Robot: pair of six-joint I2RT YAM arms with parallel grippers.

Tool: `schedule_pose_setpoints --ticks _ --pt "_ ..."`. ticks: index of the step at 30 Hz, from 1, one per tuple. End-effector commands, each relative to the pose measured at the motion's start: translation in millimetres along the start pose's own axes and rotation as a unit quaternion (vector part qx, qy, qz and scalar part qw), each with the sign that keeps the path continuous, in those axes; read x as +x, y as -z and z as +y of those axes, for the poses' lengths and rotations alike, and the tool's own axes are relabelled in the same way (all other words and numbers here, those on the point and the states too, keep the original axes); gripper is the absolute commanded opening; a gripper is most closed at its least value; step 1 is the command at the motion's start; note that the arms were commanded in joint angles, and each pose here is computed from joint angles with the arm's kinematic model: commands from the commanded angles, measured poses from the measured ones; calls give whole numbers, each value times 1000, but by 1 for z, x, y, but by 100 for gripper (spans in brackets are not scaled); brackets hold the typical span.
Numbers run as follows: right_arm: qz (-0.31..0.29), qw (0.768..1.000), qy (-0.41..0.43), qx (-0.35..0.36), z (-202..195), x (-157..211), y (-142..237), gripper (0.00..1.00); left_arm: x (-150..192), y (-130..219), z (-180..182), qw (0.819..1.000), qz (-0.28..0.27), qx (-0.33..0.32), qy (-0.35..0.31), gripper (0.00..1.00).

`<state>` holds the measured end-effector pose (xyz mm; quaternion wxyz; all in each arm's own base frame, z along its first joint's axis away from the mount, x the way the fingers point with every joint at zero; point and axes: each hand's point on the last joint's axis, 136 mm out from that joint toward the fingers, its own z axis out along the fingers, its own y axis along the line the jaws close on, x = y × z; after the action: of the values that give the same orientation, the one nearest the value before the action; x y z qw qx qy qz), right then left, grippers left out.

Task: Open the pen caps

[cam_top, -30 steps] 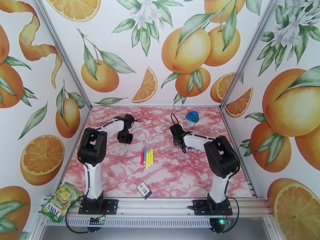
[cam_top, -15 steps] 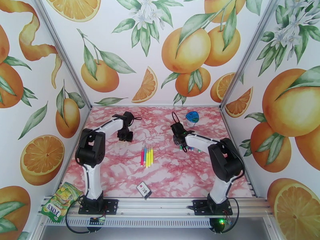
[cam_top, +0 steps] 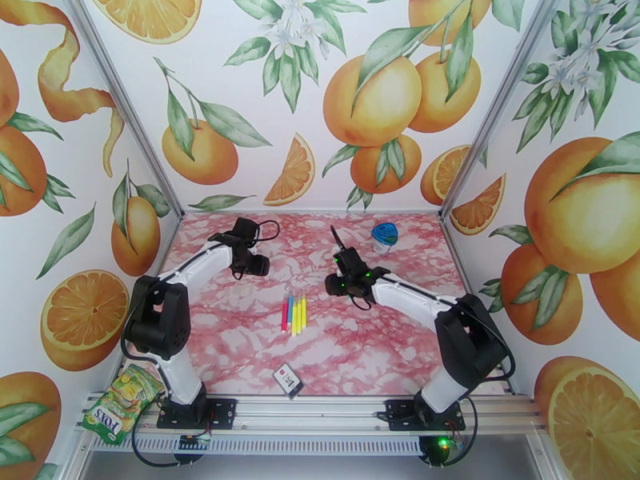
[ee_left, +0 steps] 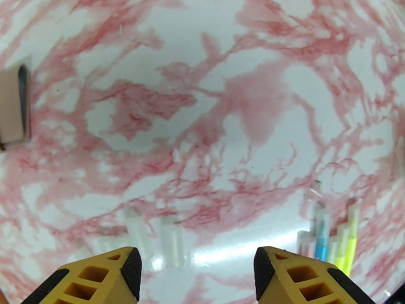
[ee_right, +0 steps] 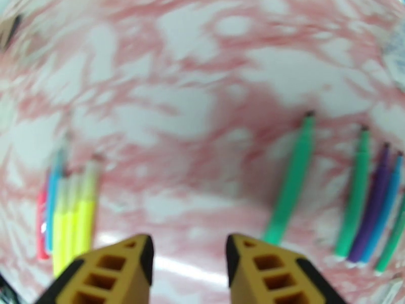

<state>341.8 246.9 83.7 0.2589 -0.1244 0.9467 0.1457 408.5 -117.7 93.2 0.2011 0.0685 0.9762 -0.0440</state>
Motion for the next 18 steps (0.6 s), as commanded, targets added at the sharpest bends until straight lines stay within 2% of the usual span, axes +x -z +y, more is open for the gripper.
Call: schedule_pose_setpoints --ticks 1,7,18 --pt "25 998 3 -54 34 15 -8 44 -19 20 -4 998 -59 21 8 62" --pt "43 997 -8 -69 50 27 -21 44 -18 28 6 996 -75 37 39 62" --pt "76 993 -2 -91 70 46 -40 45 -12 43 23 993 -93 37 55 63"
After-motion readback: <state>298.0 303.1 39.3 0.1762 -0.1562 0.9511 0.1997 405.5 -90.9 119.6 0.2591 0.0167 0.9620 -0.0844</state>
